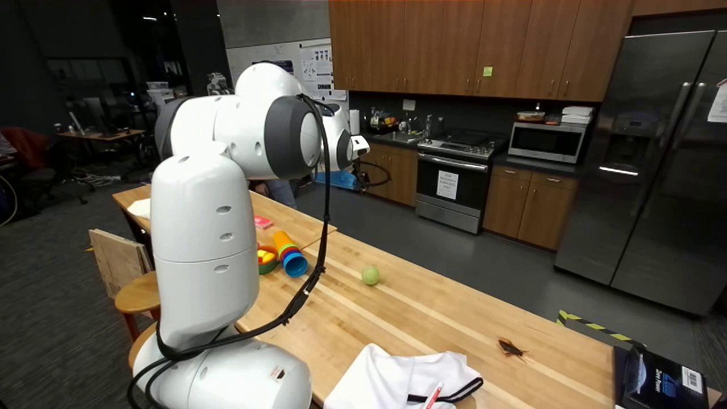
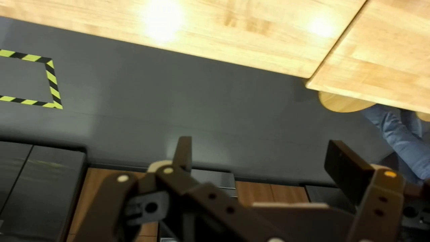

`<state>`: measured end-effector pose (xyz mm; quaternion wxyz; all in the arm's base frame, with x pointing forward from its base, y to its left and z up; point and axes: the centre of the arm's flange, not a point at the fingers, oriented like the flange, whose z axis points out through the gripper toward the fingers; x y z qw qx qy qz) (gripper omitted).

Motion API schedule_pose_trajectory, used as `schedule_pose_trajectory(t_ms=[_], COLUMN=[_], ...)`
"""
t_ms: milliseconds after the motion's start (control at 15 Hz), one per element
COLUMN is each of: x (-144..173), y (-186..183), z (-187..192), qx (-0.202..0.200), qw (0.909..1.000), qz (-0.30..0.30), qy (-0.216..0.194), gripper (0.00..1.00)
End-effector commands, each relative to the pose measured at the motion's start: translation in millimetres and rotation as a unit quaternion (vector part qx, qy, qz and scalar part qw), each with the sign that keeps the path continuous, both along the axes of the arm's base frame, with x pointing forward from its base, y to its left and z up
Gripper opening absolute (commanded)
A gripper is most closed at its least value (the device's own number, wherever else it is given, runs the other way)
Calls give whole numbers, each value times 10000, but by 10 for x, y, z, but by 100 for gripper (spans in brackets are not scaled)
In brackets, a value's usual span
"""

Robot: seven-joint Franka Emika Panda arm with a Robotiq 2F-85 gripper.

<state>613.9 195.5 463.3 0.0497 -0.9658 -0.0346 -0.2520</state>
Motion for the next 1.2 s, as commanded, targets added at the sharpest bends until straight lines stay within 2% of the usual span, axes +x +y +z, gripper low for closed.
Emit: schedule_pose_trajectory(t_ms=[0,267,400,533,867,1133], x=[231,290,349,302,457,434], y=[173,227,209,165,510,519], z=[58,-155,-321,-524,-858,-1023], qx=[-179,-93,-313,-395,-446,-272], qw=[9990,9956,9935,9937,9930,9911], qz=[-366,-743,-981,-874,-892,-1056], qy=[192,571,491,576,640,767], gripper=[100,100,100,100,100,100])
